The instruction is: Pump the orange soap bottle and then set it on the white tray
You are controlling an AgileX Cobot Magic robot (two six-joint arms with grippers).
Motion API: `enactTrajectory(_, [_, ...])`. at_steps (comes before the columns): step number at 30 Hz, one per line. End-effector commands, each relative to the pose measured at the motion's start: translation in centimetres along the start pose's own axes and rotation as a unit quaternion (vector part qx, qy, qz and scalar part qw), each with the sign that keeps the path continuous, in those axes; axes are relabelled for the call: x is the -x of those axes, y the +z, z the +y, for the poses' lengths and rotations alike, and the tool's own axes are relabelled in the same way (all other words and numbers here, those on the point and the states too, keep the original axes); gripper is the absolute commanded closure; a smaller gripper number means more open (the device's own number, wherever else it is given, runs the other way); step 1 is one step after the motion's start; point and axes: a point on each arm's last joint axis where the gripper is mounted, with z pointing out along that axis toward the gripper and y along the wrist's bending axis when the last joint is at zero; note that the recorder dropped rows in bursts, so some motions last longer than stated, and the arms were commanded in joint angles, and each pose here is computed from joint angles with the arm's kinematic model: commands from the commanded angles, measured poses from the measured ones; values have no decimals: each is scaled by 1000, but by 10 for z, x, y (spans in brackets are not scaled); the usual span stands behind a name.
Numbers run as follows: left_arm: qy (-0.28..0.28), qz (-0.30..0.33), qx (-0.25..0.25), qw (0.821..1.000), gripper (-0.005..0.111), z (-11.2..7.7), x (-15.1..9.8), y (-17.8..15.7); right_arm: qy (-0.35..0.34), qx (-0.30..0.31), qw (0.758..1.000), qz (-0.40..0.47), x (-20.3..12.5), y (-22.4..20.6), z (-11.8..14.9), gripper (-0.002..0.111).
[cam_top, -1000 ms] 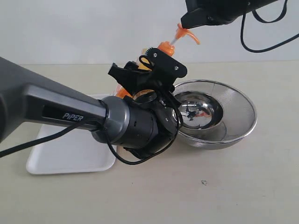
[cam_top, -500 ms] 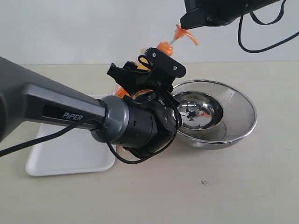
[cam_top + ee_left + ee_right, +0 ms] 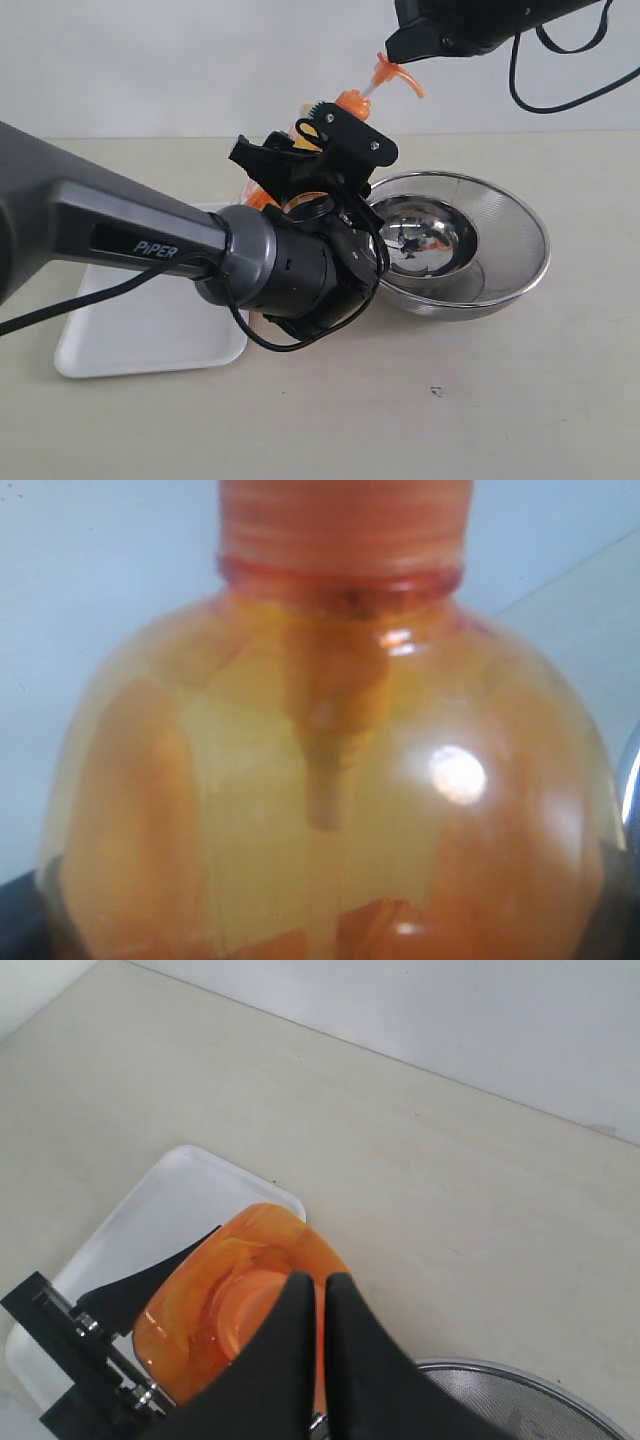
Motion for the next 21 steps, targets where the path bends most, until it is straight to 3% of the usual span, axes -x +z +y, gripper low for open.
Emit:
enactTrajectory(1, [-13, -25, -9, 1000, 102, -1, 12, -4, -9, 20, 998, 50, -15, 12, 1, 109])
enactTrajectory(10, [-13, -25, -9, 1000, 102, -1, 12, -4, -9, 19, 999, 50, -15, 12, 1, 109])
enactTrajectory(21, [-13, -25, -9, 1000, 102, -1, 12, -4, -34, -23, 999, 17, -2, -2, 1, 109])
